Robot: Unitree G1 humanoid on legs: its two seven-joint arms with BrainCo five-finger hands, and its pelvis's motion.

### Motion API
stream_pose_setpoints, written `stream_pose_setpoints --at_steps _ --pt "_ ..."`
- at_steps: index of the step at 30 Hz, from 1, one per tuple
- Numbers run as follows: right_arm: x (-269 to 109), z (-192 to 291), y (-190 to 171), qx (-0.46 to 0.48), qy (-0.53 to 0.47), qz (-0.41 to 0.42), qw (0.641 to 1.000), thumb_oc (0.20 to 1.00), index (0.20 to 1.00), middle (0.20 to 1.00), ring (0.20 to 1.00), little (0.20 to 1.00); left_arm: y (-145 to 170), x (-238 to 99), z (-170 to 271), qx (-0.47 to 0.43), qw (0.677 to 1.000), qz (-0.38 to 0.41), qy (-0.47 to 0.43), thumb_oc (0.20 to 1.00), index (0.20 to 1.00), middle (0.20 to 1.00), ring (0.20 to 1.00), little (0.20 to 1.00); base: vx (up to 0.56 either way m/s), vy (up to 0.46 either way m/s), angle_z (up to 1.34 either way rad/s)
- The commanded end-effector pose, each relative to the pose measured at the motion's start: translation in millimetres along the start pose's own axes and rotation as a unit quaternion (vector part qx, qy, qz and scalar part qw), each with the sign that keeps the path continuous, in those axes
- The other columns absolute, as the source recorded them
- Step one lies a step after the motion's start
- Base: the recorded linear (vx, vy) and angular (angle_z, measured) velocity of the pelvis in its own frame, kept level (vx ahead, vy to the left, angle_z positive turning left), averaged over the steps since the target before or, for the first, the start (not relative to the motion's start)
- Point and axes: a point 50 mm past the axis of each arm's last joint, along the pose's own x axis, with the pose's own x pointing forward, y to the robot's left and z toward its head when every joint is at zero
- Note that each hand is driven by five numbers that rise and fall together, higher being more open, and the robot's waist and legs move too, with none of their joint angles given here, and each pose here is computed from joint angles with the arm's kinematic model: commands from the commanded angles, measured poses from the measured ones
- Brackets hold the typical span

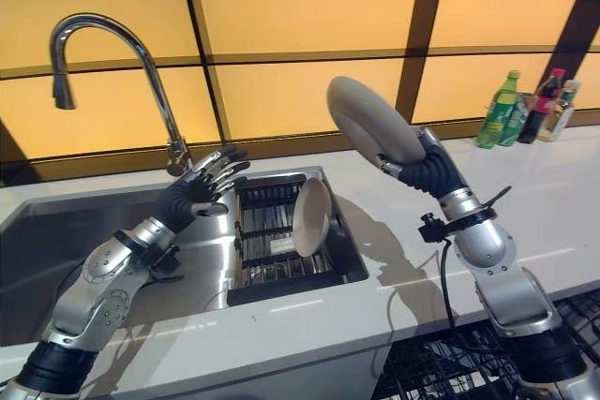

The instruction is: Pick up plates and place into dishwasher.

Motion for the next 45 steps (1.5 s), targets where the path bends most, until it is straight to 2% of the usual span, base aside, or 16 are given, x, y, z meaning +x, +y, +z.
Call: stream_pose_setpoints --at_steps 1,10,17,25,32,45 --pt "3.5 10.6 -37.7 -0.046 -0.037 -0.086 0.995 0.200 0.200 0.200 0.200 0.200 19.0 -1.6 23.3 0.011 0.997 0.037 -0.065 1.000 1.000 1.000 1.000 1.000 0.00 -0.048 -0.33" --pt "-14.2 -2.7 -68.8 -0.068 0.000 -0.133 0.989 0.200 0.200 0.200 0.200 0.200 37.6 -16.9 29.8 0.028 0.992 0.093 -0.083 1.000 1.000 1.000 1.000 1.000 0.00 -0.023 -0.35" --pt "-16.6 -17.5 -74.4 -0.073 0.039 -0.176 0.981 0.200 0.200 0.200 0.200 0.200 47.1 -31.6 35.5 0.046 0.991 0.096 -0.083 1.000 1.000 1.000 1.000 1.000 -0.08 0.127 -1.03" --pt "-37.7 -38.8 -74.5 -0.073 0.087 -0.175 0.978 0.200 0.200 0.200 0.200 0.200 54.5 -37.0 42.1 0.061 0.987 0.118 -0.088 1.000 1.000 1.000 1.000 1.000 -0.09 0.177 -0.16" --pt "-45.4 -57.0 -66.7 -0.055 0.137 -0.124 0.981 0.200 0.200 0.200 0.200 0.200 64.1 -49.8 38.8 0.071 0.985 0.142 -0.070 1.000 1.000 1.000 1.000 1.000 -0.05 0.047 -0.40" --pt "-64.3 -95.8 -49.2 -0.040 0.255 -0.065 0.964 0.200 0.200 0.200 0.200 0.200 82.4 -65.5 46.8 0.088 0.973 0.202 -0.064 1.000 1.000 1.000 1.000 1.000 0.00 -0.076 -0.42"
